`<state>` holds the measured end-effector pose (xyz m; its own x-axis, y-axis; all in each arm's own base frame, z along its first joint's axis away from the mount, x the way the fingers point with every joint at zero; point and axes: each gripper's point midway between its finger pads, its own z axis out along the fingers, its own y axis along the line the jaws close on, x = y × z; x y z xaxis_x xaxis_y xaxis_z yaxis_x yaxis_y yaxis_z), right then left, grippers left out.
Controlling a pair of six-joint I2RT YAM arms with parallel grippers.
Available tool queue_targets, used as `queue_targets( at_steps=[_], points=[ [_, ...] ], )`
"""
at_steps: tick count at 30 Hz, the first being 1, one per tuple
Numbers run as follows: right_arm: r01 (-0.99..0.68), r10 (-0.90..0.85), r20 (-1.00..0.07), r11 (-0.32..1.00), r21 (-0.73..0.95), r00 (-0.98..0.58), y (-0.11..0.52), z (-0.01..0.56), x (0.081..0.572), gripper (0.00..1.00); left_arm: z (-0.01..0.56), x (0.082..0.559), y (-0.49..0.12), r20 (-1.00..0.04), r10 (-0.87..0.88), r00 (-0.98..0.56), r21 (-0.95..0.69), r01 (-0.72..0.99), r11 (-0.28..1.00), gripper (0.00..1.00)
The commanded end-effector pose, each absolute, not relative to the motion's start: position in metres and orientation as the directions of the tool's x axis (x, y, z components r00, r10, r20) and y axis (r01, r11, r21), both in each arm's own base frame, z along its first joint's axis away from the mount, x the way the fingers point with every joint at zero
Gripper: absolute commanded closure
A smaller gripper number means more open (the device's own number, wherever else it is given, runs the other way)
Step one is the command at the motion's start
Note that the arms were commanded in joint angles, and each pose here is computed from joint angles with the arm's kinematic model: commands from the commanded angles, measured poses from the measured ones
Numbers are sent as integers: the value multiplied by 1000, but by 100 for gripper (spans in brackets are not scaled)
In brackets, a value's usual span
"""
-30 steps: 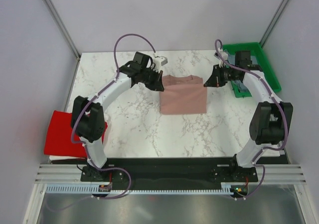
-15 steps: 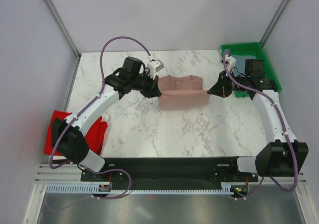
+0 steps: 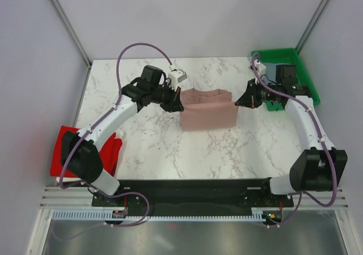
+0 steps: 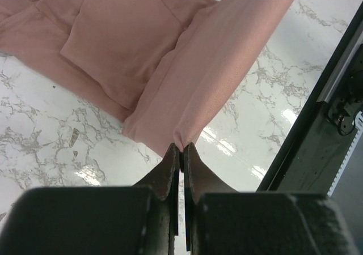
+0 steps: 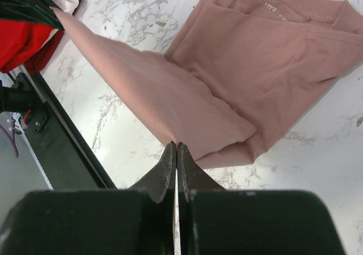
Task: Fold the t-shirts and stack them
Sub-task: Fold the tshirt
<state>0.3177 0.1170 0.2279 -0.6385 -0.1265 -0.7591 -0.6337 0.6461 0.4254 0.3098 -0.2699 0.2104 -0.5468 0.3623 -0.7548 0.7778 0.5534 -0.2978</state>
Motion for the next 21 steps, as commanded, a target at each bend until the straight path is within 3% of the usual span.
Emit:
queue_targets(
  at_steps=[1, 8, 10, 12, 13, 14, 15, 16, 17, 18, 19, 21],
  points=[
    [-654, -116, -805, 654, 379, -582, 115, 243, 353, 100, 202, 333, -268, -759, 351, -548, -280, 762, 584, 98],
    [-629, -95, -802, 678, 382, -589, 110, 228, 426, 100, 193, 408, -270, -765, 320, -559, -268, 728, 631, 98],
    [-614, -82, -798, 687, 388, -596, 108, 220, 458, 100, 168, 432, -273, -738, 327, -590, -280, 709, 648, 98],
    [-579, -62, -765, 694, 429, -641, 108, 190, 489, 100, 181, 463, -275, -769, 298, -566, -263, 704, 660, 98],
    [-594, -55, -793, 695, 406, -607, 109, 203, 510, 100, 154, 476, -276, -737, 303, -604, -282, 682, 674, 98],
    [-589, -48, -794, 698, 406, -606, 111, 198, 525, 98, 167, 496, -276, -765, 279, -580, -267, 680, 683, 98],
    [-562, -39, -764, 702, 438, -644, 112, 167, 541, 98, 159, 505, -275, -758, 273, -593, -271, 667, 694, 98],
    [-586, -45, -803, 708, 394, -594, 114, 177, 561, 96, 139, 515, -274, -738, 273, -616, -278, 648, 709, 97],
    [-565, -52, -788, 726, 392, -613, 114, 149, 575, 87, 141, 527, -274, -751, 262, -606, -267, 642, 719, 94],
    [-586, -63, -819, 730, 352, -571, 121, 160, 590, 79, 137, 533, -273, -750, 261, -607, -258, 633, 730, 83],
    [-588, -71, -825, 736, 336, -560, 129, 156, 597, 72, 133, 537, -271, -750, 260, -609, -252, 625, 739, 80],
    [-581, -73, -829, 747, 323, -555, 133, 148, 608, 68, 128, 542, -273, -749, 260, -609, -251, 624, 740, 75]
  ],
)
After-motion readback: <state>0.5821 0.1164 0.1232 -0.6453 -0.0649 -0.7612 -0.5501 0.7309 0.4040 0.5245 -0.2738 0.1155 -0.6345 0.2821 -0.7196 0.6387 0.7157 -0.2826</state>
